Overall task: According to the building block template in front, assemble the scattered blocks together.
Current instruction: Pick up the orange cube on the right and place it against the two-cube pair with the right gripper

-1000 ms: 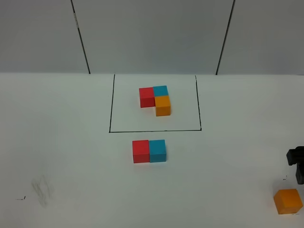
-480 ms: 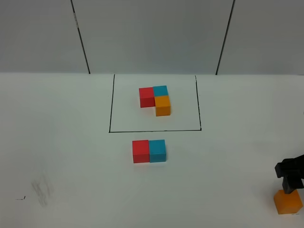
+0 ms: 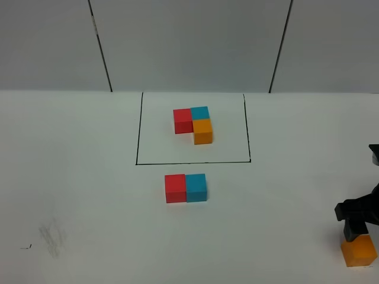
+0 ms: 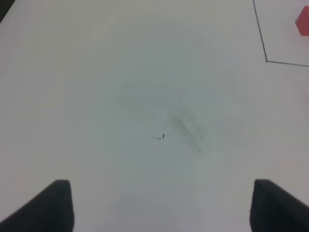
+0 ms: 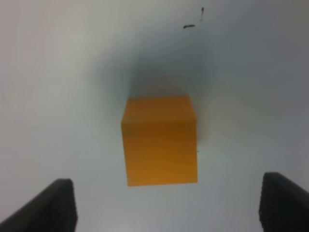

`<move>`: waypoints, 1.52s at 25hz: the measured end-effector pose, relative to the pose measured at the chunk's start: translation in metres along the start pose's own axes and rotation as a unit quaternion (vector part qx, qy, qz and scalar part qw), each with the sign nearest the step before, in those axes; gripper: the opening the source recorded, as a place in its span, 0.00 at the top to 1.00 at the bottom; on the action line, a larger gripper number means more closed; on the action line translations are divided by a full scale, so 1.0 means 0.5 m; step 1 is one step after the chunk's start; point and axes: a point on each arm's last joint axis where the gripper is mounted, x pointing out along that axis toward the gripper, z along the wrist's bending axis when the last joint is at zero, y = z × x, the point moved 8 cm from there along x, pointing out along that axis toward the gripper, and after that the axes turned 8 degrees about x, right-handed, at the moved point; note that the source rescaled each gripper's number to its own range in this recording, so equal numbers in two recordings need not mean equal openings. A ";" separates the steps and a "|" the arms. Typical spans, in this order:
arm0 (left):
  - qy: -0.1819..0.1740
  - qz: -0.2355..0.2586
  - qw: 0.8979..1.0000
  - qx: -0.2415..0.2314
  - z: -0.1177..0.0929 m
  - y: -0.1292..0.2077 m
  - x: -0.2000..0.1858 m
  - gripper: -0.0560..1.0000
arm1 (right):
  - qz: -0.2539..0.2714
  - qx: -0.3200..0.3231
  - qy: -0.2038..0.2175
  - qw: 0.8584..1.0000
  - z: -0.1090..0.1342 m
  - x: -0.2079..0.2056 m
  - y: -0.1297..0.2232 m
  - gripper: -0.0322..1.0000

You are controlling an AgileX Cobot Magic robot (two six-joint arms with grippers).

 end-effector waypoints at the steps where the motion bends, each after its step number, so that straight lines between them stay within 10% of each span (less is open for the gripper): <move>1: 0.000 0.000 1.000 0.000 0.000 0.000 0.000 0.05 | 0.001 -0.001 0.000 1.000 0.000 0.003 -0.001 0.37; 38: 0.000 0.000 1.000 0.000 0.000 0.000 0.000 0.05 | 0.021 0.011 -0.008 1.000 -0.025 0.126 0.005 0.37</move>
